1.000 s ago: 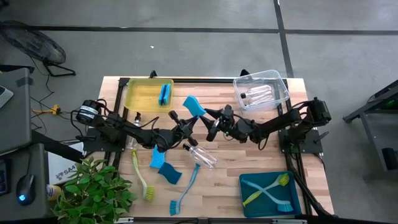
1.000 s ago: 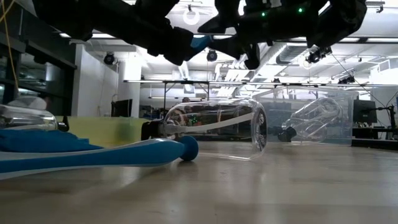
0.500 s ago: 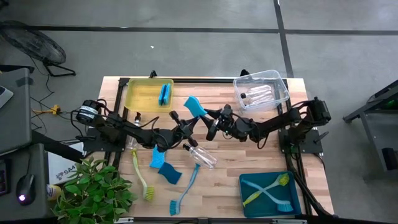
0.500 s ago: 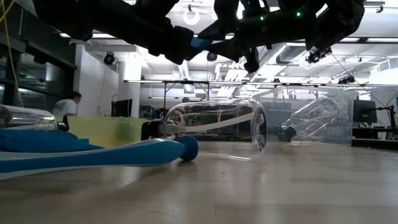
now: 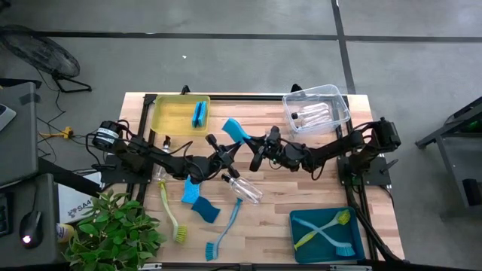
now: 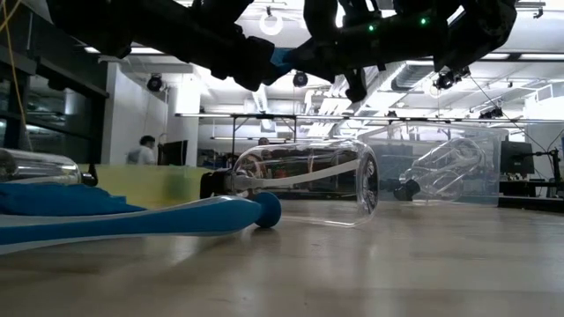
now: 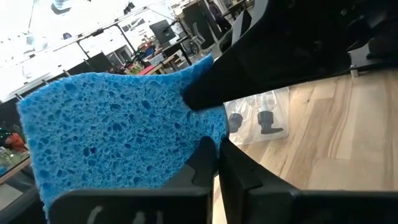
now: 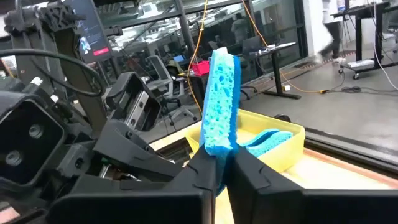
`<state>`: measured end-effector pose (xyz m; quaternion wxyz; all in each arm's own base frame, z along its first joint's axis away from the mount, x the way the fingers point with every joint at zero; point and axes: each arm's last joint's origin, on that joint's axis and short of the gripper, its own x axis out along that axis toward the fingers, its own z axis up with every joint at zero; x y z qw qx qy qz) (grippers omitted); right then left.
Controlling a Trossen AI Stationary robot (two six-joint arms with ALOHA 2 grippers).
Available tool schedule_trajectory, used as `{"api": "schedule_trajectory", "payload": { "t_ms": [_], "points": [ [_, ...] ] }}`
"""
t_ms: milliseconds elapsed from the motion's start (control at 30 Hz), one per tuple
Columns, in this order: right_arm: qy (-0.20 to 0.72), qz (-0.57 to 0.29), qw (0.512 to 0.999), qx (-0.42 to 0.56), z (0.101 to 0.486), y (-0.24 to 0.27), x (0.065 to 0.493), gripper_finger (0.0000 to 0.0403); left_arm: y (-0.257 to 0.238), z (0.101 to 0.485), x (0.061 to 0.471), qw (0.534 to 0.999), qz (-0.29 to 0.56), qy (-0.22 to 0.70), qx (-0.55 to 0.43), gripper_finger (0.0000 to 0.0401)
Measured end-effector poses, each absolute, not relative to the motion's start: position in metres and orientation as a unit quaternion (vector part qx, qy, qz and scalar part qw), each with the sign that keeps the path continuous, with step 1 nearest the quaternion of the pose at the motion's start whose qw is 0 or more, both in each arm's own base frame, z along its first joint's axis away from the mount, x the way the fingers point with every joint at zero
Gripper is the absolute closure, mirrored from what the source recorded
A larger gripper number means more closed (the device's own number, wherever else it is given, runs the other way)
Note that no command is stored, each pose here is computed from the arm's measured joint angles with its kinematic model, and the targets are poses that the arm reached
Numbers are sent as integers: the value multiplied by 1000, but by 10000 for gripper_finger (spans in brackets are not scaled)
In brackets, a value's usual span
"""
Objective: Pick & Place Kitchen Sink Supplies
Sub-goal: Put the blue sponge into the yellow bin
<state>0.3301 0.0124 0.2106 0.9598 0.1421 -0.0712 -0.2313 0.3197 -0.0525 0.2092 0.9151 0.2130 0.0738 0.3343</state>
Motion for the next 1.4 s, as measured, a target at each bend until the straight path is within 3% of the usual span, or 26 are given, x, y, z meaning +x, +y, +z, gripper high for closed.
{"api": "schedule_trajectory", "payload": {
  "t_ms": [233, 567, 733, 933, 1233, 1400],
  "points": [
    [-65, -223, 964, 125, 210, 13, 330, 397, -53, 207, 320, 914, 332, 83, 219, 349],
    [-50, -254, 962, 86, 211, 11, 329, 400, -54, 205, 320, 922, 317, 84, 204, 207],
    [9, -305, 951, 42, 214, 8, 320, 401, -54, 206, 317, 905, 357, 96, 212, 162],
    [100, -287, 953, -1, 217, 8, 307, 402, -52, 212, 313, 892, 378, 105, 222, 159],
    [216, -202, 952, -73, 218, 10, 286, 402, -51, 219, 304, 957, 209, 127, 155, 183],
    [242, -101, 963, -67, 218, 16, 282, 402, -46, 218, 299, 957, 205, 156, 135, 195]
  ]
}}
